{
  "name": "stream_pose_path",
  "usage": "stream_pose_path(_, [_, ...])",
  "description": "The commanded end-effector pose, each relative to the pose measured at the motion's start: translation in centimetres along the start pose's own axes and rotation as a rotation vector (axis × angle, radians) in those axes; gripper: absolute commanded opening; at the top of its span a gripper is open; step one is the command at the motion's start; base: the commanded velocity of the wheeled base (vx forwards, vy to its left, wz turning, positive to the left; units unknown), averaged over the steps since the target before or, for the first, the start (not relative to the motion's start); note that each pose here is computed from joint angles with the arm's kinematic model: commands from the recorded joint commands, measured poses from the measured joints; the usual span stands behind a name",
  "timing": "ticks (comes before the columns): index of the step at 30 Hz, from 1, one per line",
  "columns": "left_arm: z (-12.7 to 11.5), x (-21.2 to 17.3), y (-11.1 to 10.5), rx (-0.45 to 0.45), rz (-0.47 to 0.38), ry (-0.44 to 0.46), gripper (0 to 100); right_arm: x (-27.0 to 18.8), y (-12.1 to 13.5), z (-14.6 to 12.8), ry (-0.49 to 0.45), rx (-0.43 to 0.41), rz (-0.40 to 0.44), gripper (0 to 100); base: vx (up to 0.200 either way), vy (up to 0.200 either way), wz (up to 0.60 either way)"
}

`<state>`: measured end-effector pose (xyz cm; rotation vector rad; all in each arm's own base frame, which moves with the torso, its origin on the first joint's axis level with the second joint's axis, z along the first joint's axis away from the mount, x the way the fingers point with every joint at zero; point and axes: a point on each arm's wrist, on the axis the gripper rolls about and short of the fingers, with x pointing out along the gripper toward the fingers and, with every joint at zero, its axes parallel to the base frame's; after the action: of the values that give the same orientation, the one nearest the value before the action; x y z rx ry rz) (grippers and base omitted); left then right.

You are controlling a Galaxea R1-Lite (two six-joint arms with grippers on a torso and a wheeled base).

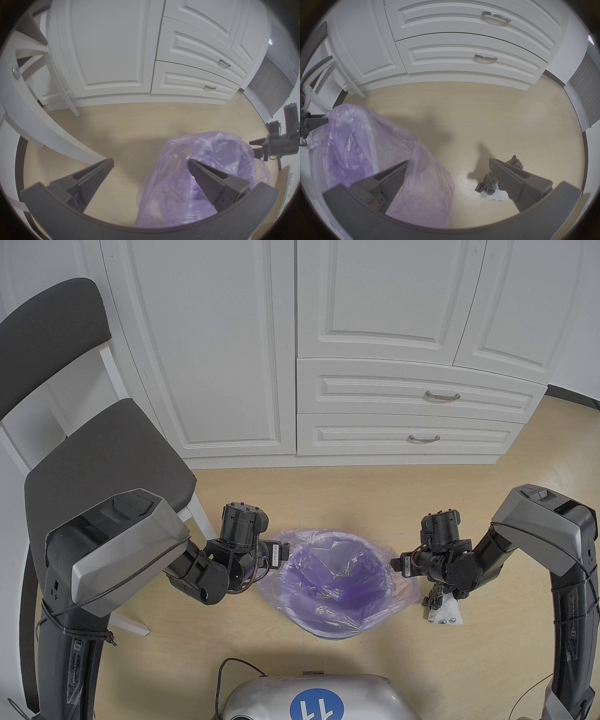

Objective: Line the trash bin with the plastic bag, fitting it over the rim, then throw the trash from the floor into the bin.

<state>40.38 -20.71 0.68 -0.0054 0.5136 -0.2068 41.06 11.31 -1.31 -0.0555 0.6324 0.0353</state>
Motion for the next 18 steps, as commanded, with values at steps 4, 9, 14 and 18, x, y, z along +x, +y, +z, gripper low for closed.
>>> stream_pose_path(4, [-0.4, 3.1, 2.9, -0.038, 0.067, -0.005, 100, 0.1, -0.6, -1.0, 0.053, -0.051, -0.011, 100, 0.0, 0.0, 0.0])
stream_pose_path(9, [-0.8, 4.3, 4.3, -0.054, 0.094, -0.004, 100, 1.0, -0.9, -1.9, 0.085, -0.055, -0.019, 100, 0.0, 0.0, 0.0])
stream_pose_path(14, [-2.4, 5.0, 4.4, -0.047, 0.1, 0.033, 100, 1.9, -0.9, -2.9, 0.109, -0.064, -0.022, 100, 0.0, 0.0, 0.0])
stream_pose_path(18, [-3.0, 4.9, 4.2, -0.037, 0.096, 0.06, 100, 1.8, -0.9, -3.2, 0.118, -0.069, -0.02, 100, 0.0, 0.0, 0.0])
